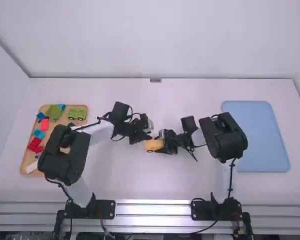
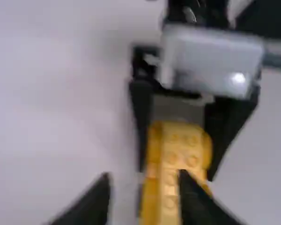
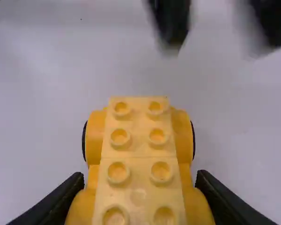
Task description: Assemble lego blocks to make yellow taxi
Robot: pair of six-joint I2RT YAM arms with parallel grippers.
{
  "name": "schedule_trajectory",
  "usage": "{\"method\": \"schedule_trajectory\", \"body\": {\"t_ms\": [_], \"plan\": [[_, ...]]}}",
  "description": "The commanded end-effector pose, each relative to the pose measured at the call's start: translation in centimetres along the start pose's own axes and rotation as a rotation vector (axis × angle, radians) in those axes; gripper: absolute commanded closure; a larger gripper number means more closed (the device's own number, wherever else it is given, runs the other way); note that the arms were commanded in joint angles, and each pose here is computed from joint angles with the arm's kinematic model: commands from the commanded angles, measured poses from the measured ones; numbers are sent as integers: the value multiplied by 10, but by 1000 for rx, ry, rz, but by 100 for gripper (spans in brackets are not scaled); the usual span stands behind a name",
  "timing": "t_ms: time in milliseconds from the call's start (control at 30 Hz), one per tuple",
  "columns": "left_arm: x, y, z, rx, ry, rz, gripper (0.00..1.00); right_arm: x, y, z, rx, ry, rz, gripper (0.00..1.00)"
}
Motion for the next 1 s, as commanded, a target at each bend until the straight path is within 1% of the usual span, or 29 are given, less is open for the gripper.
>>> {"method": "schedule_trajectory", "body": {"t_ms": [0, 33, 200, 333, 433, 500, 533, 567, 600, 633, 700, 800, 867, 900, 967], "plan": [[31, 19, 32, 117, -23, -72, 26, -3, -10, 0, -36, 38, -17, 53], [33, 20, 35, 129, -20, -73, 1, -3, -11, 0, -40, 42, -15, 53], [39, 30, 57, 242, 13, 1, 1, -2, -19, 0, -70, 76, 5, 53], [29, 38, 66, 329, 64, 131, 1, -4, -22, 0, -72, 120, -14, 53], [22, 41, 69, 361, 86, 182, 1, -4, -22, 0, -58, 127, -10, 53], [20, 40, 69, 357, 95, 189, 1, -3, -22, 0, -53, 131, -17, 44], [20, 39, 68, 355, 96, 190, 1, -3, -22, 1, -53, 131, -18, 42], [20, 39, 68, 355, 97, 190, 1, -2, -23, 1, -53, 132, -21, 25], [19, 39, 69, 356, 97, 192, 1, 0, -23, 2, -51, 133, -25, 12], [20, 40, 69, 357, 97, 190, 1, 3, -23, 3, -48, 135, -29, 4], [20, 40, 69, 361, 97, 188, 1, 8, -24, 5, -47, 137, -33, 1], [21, 40, 69, 362, 93, 185, 1, 21, -26, 14, -49, 156, -41, 2], [20, 41, 69, 363, 94, 186, 1, 34, -25, 25, -60, 205, -43, 2], [20, 40, 69, 362, 94, 186, 1, 36, -25, 27, -63, 214, -43, 2], [19, 39, 69, 358, 99, 191, 1, 50, -24, 42, -98, 287, -64, 2]]}}
Point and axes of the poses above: each hand's point on the last joint's axis, 136 mm out from that joint toward the fingers, its own z axis back along the fingers, its own y axis along the line the jaws close on, x = y × z, the point moved 8 cm from there along z, back along the fingers, and after that the axes turned 4 degrees about -z, right-handed, at the moved point
